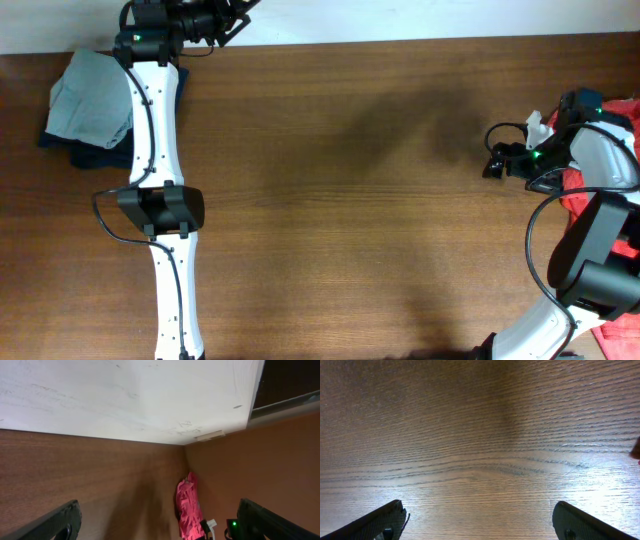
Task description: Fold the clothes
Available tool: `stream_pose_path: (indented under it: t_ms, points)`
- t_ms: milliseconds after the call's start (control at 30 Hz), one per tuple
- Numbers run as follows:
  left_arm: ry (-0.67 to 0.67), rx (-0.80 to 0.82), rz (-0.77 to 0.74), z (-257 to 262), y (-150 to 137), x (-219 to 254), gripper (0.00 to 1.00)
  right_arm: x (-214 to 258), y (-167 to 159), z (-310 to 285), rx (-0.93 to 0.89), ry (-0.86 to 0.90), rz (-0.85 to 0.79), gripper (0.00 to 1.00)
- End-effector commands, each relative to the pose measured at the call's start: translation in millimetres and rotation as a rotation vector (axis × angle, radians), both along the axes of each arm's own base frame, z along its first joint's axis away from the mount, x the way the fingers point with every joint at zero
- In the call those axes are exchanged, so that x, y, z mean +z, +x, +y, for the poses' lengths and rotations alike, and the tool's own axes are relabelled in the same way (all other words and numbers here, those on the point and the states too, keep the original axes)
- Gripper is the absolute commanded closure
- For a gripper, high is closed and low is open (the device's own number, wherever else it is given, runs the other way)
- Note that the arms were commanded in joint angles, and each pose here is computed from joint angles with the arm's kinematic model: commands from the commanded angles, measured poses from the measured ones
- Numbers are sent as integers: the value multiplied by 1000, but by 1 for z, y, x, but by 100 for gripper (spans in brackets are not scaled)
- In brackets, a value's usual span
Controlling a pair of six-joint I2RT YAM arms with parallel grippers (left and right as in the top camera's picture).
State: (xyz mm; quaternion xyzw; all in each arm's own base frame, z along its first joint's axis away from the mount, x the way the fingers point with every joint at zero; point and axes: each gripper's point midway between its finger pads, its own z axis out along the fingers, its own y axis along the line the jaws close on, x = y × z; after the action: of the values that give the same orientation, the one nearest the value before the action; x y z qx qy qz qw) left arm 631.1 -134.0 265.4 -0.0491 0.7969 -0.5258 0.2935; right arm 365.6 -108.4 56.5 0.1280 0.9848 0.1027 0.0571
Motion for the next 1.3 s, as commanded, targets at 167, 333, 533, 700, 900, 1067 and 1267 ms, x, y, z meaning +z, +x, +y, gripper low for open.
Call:
stream_pose_path:
  t_ms: [167,333,533,700,900,1067,1267]
  points:
    - [4,-5,-44,-1,-7,23,1,-5,-3,-1,-13,-1,19,1]
    - [4,-5,-44,-1,-7,23,1,15,1,2,-1,-22,-33,1]
    - [4,-5,-44,-1,-7,23,1,81,9,28,70,-82,-206,1]
    - [4,-5,-44,-1,-7,23,1,154,4,71,173,-130,-407,1]
    - [4,-5,-44,-1,-7,23,1,242,-33,127,307,-158,-676,1]
    - [4,-5,-44,-1,-7,23,1,299,-90,162,404,-150,-872,1]
    - [4,-5,-44,-1,-7,23,1,362,-180,176,479,-151,-1173,1]
